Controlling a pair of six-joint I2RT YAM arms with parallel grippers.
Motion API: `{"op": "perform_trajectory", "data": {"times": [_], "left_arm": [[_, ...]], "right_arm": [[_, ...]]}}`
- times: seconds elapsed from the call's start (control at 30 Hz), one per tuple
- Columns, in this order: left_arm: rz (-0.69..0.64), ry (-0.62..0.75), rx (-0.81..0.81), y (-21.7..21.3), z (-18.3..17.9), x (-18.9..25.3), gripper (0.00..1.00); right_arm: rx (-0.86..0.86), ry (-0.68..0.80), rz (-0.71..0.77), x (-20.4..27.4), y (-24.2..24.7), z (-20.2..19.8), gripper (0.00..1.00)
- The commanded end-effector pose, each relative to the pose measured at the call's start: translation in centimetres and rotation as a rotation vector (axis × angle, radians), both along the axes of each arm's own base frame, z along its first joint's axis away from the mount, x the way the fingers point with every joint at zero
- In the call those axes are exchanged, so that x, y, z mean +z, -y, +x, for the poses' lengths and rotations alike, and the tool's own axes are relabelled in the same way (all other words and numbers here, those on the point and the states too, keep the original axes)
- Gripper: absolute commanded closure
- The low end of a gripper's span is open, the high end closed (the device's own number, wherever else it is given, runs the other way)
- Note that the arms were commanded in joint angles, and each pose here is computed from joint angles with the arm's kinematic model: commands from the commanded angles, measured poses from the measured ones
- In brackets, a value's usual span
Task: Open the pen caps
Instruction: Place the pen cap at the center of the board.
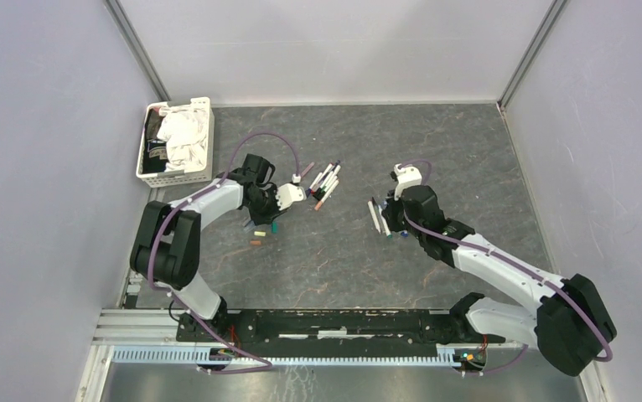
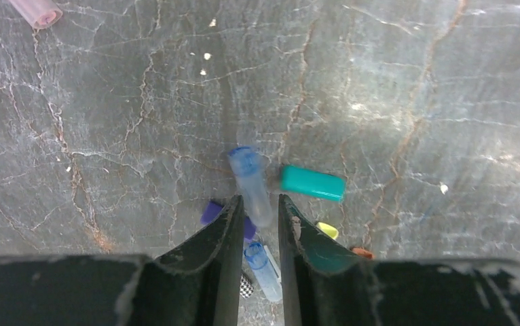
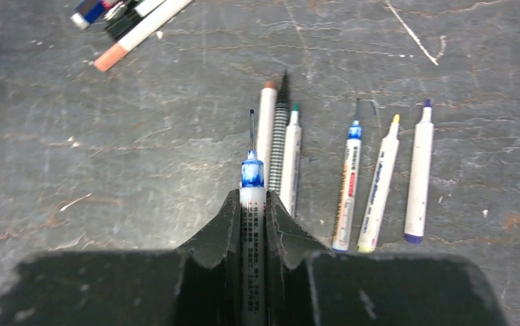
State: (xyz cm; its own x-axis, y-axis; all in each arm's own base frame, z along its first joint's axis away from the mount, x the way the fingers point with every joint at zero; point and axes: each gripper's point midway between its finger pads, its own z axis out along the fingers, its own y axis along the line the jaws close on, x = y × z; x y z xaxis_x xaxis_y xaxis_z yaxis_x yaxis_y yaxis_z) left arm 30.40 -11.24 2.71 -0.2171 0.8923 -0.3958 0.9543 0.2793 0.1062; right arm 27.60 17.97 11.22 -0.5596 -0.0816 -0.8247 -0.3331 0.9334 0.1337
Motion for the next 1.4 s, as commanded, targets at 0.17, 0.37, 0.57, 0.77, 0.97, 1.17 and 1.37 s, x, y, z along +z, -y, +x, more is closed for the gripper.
{"op": "perform_trajectory", "data": {"times": [0.17, 0.37, 0.57, 0.77, 0.97, 1.17, 1.37], "left_arm": [[0.037, 0.023, 0.108, -0.8, 0.8, -0.9, 0.63], [-0.051, 0.065, 0.159, 0.2, 1.6, 4.0, 0.58], [-0.158, 0.106, 0.287, 0.6, 2.4, 13.2, 0.50], [-0.207, 0.253, 0.371, -0.9, 2.8, 20.5, 0.17], [-0.251, 0.381, 0.407, -2.7, 2.2, 24.5, 0.00], [-0.306, 0.389, 0.446, -3.2, 1.6, 26.1, 0.00], [-0.339, 0.343, 0.513, -4.1, 1.7, 26.2, 0.00]], "right_arm": [[-0.112, 0.076, -0.025, -1.1, 1.6, 4.3, 1.00], [-0.100, 0.038, -0.048, -3.2, 1.4, 6.1, 0.98], [-0.105, -0.018, -0.055, -5.5, 1.4, 6.8, 0.85], [-0.099, -0.050, -0.035, -6.3, 0.8, 7.0, 0.73], [-0.103, -0.065, -0.034, -6.4, 0.8, 7.1, 0.73], [-0.132, -0.019, 0.002, -4.0, 1.0, 7.3, 0.73], [-0.102, 0.068, 0.067, 0.4, -0.5, 8.9, 0.65]]}}
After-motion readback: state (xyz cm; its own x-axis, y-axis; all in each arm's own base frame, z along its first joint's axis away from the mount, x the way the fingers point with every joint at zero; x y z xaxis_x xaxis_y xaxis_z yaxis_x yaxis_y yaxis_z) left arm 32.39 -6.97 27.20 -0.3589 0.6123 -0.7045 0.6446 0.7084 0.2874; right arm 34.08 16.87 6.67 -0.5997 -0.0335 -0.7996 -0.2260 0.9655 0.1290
